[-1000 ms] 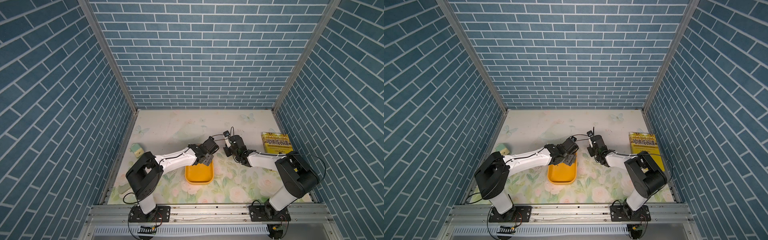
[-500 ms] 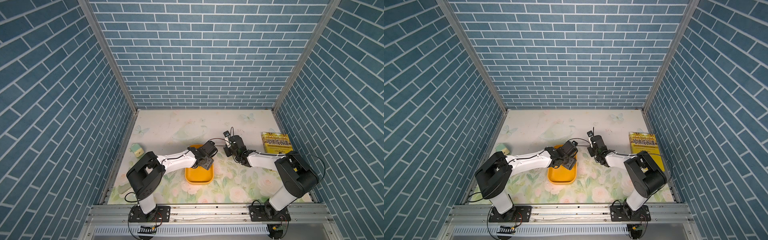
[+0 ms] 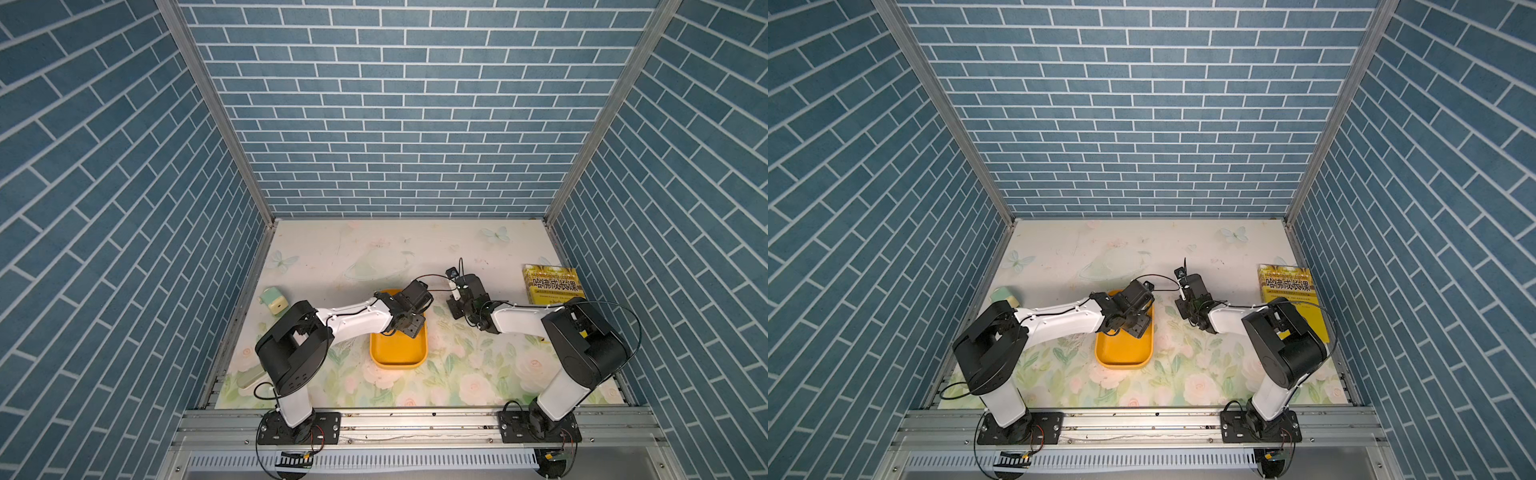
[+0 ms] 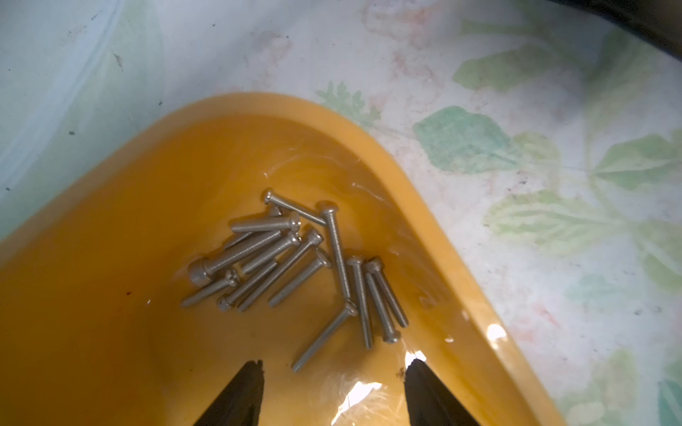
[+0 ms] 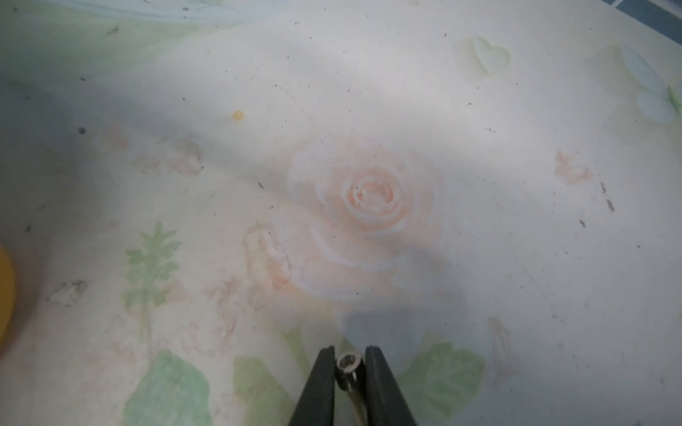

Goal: Take out the screws from the storage box
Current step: Place the screw at the center of the board, then pick up the screw from the storage box, then place the screw at the center of the board, then pick up the screw from the storage box.

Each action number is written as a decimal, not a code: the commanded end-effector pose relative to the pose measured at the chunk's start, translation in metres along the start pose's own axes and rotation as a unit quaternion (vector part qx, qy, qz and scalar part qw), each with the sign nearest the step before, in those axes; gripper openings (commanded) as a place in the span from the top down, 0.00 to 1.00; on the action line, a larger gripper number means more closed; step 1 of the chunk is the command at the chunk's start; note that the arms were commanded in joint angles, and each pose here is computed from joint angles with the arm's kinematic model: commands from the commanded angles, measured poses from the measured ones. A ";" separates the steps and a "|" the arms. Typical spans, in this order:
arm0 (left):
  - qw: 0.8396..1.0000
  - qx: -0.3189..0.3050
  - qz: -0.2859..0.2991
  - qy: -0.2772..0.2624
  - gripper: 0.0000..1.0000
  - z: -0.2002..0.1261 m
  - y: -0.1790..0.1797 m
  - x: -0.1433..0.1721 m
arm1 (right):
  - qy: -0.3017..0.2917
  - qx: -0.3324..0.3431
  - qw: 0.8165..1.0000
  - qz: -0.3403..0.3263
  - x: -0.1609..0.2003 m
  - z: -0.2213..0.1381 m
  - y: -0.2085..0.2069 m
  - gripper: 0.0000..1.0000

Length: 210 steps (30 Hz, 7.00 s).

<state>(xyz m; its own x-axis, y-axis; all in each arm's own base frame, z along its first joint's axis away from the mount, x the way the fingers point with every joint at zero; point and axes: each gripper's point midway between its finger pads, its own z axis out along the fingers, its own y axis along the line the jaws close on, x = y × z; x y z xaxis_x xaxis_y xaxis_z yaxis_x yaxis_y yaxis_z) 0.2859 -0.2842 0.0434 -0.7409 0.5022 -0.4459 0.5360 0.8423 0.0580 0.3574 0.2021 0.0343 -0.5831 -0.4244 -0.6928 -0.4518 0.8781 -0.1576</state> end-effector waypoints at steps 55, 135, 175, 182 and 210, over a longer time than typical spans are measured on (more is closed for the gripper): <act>0.999 -0.015 -0.026 -0.015 1.00 0.005 0.015 -0.002 | -0.087 -0.044 0.995 0.002 -0.048 -0.018 0.011 0.70; 0.908 -0.137 -0.395 -0.039 0.64 -0.004 0.210 0.086 | 0.027 -0.239 0.885 -0.399 -0.057 0.008 0.179 0.69; 0.903 -0.103 -0.383 -0.162 0.33 -0.067 0.208 0.054 | 0.108 -0.247 0.884 -0.381 -0.029 0.012 0.181 0.73; 0.903 -0.098 -0.382 -0.171 0.24 -0.070 0.207 0.051 | 0.134 -0.244 0.885 -0.374 -0.017 0.017 0.179 0.74; 0.903 -0.086 -0.377 -0.185 0.23 -0.077 0.204 0.047 | 0.029 -0.208 0.921 -0.329 -0.080 -0.002 0.177 1.00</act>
<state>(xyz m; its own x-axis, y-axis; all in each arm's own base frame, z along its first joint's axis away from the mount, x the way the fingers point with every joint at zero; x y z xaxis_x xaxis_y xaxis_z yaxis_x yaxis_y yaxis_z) 0.3333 -0.0755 0.1058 -0.6631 -0.3092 -0.6817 -0.1696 0.9491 -0.2655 0.3153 0.3834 0.0345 -0.1112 -0.8969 -0.4280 -0.9545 0.2162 -0.2052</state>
